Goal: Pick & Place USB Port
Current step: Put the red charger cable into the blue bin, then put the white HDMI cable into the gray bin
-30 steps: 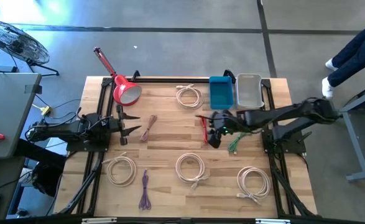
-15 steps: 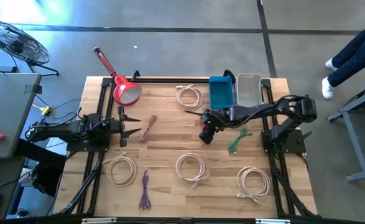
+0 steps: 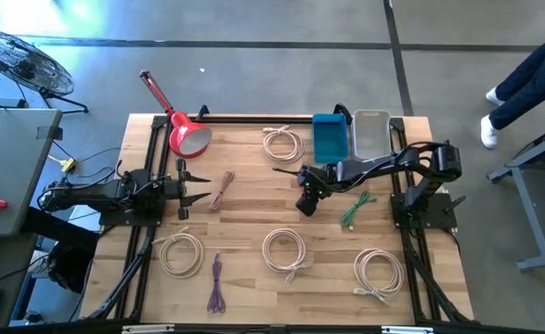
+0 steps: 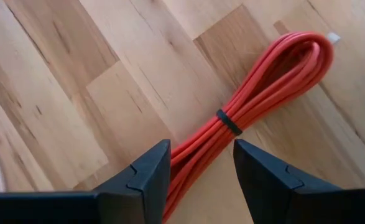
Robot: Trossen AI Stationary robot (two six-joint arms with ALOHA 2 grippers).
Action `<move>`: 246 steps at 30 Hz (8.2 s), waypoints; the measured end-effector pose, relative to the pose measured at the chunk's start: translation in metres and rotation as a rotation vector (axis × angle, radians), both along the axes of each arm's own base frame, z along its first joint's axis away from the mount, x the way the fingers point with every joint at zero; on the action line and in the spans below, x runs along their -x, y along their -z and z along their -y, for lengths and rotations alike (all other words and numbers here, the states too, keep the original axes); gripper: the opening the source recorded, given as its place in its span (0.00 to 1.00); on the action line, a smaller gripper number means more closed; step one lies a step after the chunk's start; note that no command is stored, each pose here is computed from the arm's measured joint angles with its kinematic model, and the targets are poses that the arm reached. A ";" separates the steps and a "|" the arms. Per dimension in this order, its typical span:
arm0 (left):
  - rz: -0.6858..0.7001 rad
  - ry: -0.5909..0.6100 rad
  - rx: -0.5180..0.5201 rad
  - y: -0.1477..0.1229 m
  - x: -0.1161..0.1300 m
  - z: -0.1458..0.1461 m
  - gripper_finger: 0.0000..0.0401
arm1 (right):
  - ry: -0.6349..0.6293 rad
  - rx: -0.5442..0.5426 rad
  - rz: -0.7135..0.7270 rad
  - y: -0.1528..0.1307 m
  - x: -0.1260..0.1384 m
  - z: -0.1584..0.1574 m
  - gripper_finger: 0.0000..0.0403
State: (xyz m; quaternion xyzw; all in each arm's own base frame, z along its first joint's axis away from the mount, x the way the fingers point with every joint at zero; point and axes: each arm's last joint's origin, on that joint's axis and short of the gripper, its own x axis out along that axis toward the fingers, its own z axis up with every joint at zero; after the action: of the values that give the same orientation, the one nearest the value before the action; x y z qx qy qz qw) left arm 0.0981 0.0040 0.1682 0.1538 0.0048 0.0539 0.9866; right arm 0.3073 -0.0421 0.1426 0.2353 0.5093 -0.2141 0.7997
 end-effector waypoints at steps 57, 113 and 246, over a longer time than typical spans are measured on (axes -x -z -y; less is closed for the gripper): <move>-0.015 0.108 0.004 0.002 0.000 0.003 0.42 | 0.200 0.499 0.308 -0.125 0.057 0.006 0.05; 0.039 -0.012 0.011 -0.010 0.001 0.000 0.42 | -0.101 0.252 0.576 -0.119 0.046 0.085 0.51; -0.740 0.328 -0.004 -0.163 -0.242 -0.067 0.02 | -0.672 1.035 0.586 -0.153 0.099 -0.087 0.50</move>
State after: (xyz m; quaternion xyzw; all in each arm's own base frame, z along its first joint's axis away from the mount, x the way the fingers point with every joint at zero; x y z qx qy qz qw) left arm 0.3404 0.0710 0.3312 0.1633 0.3350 -0.1635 0.9134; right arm 0.2080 0.0446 0.2954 -0.3001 0.1491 -0.0976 0.9371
